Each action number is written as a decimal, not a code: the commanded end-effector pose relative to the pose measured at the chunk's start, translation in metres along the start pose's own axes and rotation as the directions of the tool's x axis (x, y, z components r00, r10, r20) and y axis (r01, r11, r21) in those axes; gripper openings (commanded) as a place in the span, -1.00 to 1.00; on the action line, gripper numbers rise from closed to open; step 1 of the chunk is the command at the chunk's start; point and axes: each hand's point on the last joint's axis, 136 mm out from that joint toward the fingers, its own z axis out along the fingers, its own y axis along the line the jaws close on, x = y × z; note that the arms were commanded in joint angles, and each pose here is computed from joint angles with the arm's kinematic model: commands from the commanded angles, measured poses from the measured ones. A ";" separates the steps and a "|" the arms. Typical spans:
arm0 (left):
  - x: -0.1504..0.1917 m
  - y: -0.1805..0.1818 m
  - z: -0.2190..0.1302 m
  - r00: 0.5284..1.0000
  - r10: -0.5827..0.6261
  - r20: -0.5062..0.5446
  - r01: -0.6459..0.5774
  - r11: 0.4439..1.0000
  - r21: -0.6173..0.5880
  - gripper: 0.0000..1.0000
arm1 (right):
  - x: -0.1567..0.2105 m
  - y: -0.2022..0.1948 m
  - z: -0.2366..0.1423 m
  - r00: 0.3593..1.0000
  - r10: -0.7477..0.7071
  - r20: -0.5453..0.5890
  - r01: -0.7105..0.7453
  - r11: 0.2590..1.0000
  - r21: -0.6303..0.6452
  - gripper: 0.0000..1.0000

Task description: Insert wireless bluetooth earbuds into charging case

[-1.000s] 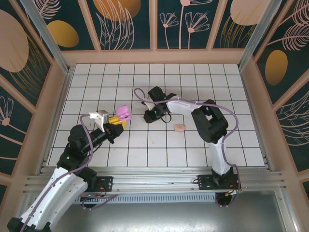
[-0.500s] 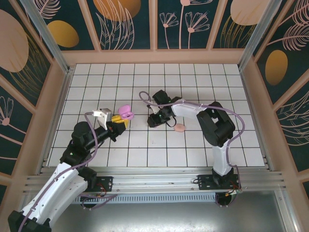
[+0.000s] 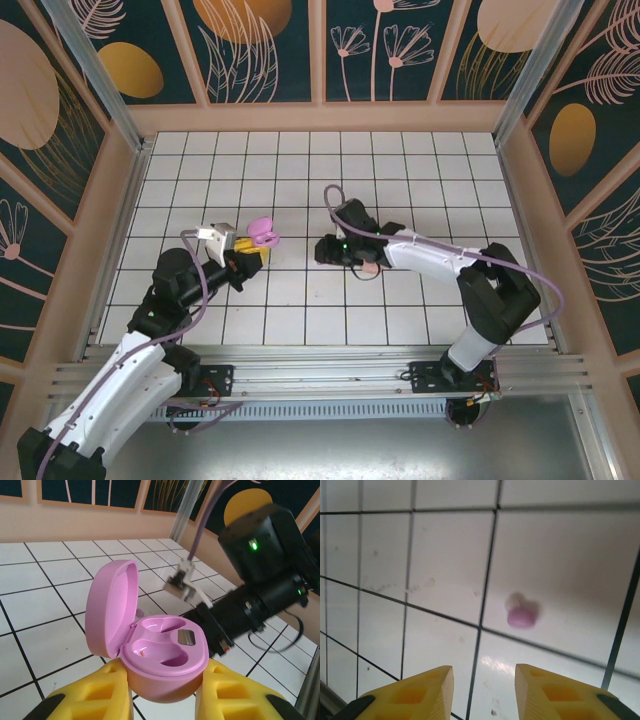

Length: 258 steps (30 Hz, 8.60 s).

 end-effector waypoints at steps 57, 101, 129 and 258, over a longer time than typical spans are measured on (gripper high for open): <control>-0.002 0.000 0.002 0.997 0.073 0.022 -0.073 0.997 0.012 -1.00 | -0.020 -0.027 0.079 0.979 0.205 -0.016 -0.204 0.978 0.047 -0.60; 0.006 -0.029 0.058 0.941 0.304 0.150 -0.332 0.913 0.236 -1.00 | -0.011 0.105 -0.160 0.960 -0.131 0.247 0.176 0.969 -0.171 -0.74; 0.019 -0.034 0.060 0.935 0.333 0.124 -0.355 0.895 0.271 -1.00 | -0.018 0.135 -0.111 0.959 -0.220 0.181 0.236 0.969 -0.074 -0.74; 0.065 -0.007 0.037 0.965 0.262 0.028 -0.263 0.953 0.152 -1.00 | -0.120 -0.115 0.029 0.985 -0.111 -0.133 0.163 0.851 0.498 -0.63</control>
